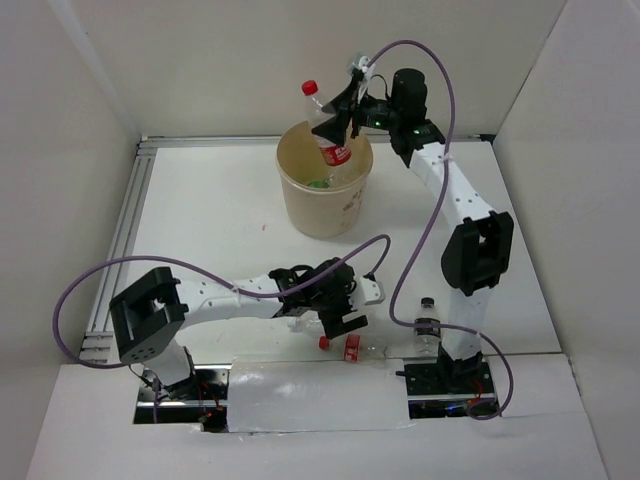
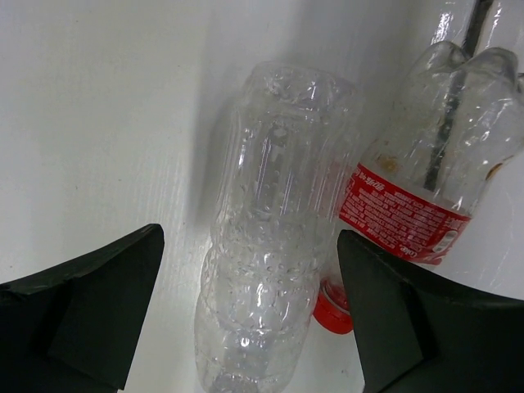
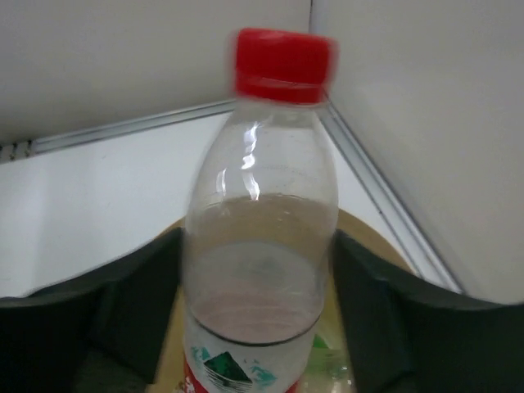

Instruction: Put the plastic bottles in the bin

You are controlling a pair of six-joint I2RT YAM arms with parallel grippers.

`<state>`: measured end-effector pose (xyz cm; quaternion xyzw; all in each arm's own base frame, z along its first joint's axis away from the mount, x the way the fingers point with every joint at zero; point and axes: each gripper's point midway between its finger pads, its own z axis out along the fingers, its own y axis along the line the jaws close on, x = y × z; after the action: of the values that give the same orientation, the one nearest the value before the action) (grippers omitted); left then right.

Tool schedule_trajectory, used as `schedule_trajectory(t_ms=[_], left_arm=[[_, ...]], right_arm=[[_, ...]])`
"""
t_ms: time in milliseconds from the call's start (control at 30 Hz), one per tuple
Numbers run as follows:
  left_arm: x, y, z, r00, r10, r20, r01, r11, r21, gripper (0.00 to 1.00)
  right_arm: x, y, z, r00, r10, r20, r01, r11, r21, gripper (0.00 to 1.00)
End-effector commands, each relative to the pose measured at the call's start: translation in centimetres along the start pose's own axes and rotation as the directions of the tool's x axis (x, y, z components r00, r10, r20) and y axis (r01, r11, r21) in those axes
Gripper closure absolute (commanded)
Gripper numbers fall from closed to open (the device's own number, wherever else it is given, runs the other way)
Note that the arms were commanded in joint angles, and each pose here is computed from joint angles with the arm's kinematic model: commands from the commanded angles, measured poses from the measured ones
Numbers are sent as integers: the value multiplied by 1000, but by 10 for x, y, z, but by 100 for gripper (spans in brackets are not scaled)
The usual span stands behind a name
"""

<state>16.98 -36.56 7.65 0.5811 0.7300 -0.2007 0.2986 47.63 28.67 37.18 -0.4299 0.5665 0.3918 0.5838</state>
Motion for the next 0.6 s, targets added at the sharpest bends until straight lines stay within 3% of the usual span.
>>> schedule_trajectory(t_ms=[0, 67, 133, 233, 333, 400, 433, 533, 567], left_arm=[[-8, 1, 8, 999, -10, 38, 10, 1000, -10, 0], [3, -1, 14, 1000, -13, 6, 13, 1000, -4, 0], [7, 2, 20, 1000, -14, -7, 14, 1000, -20, 0], [16, 4, 29, 999, -6, -36, 5, 1000, -29, 7], [20, 7, 39, 998, 2, -59, -4, 999, -33, 21], [17, 4, 45, 998, 2, -58, -3, 1000, -13, 36], [17, 9, 47, 998, -6, -61, 5, 1000, -20, 53], [7, 16, 46, 998, -46, -47, 45, 999, -16, 80], [-1, 19, 41, 998, -55, -36, 54, 998, -34, 98]], right_arm=[[-42, -9, -3, 995, -66, 73, 64, 997, 31, 14], [-41, -12, -6, 997, -39, 73, 36, 999, 39, 6], [-59, -10, -21, 995, -39, 91, 35, 998, 51, 5], [-82, -9, -54, 994, -43, 100, 34, 995, 94, 5], [-67, -11, -91, 997, 30, 67, -38, 992, 123, 5], [-55, -9, -123, 997, 60, 40, -66, 982, 178, 5], [-49, -7, -135, 997, 69, 30, -73, 979, 191, 5], [-28, -11, -186, 993, 119, 1, -114, 943, 312, 7], [-18, -5, -202, 990, 138, -33, -119, 932, 342, 8]])
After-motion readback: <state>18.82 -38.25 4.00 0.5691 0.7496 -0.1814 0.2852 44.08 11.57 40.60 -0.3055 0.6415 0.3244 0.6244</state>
